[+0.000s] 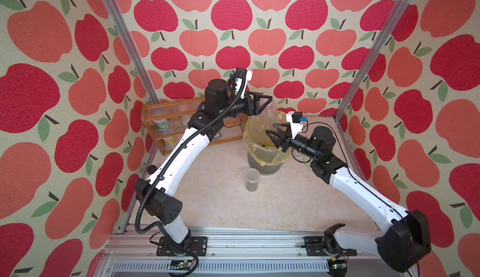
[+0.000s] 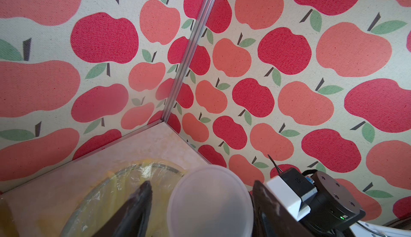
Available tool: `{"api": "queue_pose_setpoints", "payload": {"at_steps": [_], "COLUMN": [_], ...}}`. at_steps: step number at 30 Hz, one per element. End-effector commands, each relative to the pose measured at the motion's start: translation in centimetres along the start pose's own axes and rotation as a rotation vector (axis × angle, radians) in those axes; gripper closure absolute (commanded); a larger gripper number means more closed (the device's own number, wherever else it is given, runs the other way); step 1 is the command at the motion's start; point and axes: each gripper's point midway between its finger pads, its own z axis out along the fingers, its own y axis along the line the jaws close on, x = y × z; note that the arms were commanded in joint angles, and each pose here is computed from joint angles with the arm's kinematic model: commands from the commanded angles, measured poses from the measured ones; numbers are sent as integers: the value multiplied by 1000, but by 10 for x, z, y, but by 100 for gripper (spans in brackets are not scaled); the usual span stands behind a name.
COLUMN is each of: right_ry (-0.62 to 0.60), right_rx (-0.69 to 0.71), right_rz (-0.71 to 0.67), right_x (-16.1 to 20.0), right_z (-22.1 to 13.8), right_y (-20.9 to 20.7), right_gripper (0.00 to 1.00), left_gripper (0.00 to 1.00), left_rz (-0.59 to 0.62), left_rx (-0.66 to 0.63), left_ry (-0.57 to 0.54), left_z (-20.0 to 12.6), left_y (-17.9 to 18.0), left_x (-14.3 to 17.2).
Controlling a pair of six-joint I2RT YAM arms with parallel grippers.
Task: Empty moldy mung beans from jars
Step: Unscrew the lid from the jar.
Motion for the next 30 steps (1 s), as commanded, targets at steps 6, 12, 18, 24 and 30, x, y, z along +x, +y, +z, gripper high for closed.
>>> {"api": "queue_pose_setpoints", "payload": {"at_steps": [6,12,18,24,30], "right_ry": [-29,-17,-13,-9,-2], "right_rx": [-12,-8,-3,14,84], "right_rz": [0,10,15,10,-92], "right_x": [-6,0,2,1,-3], "right_z": [4,7,7,9,16], "right_y": [-2,-6,-6,-8,1], "right_gripper": [54,54,54,56,60], "left_gripper": [26,28,32,40,49], "left_rz": [-43,-58,-54,-72,-77], "left_rx": [46,45,44,17,-32], "left_ry": [60,94,89,90,94], "left_z": [13,17,18,20,28], "left_y": [2,6,6,8,8], "left_x": [8,15,12,12,14]}}
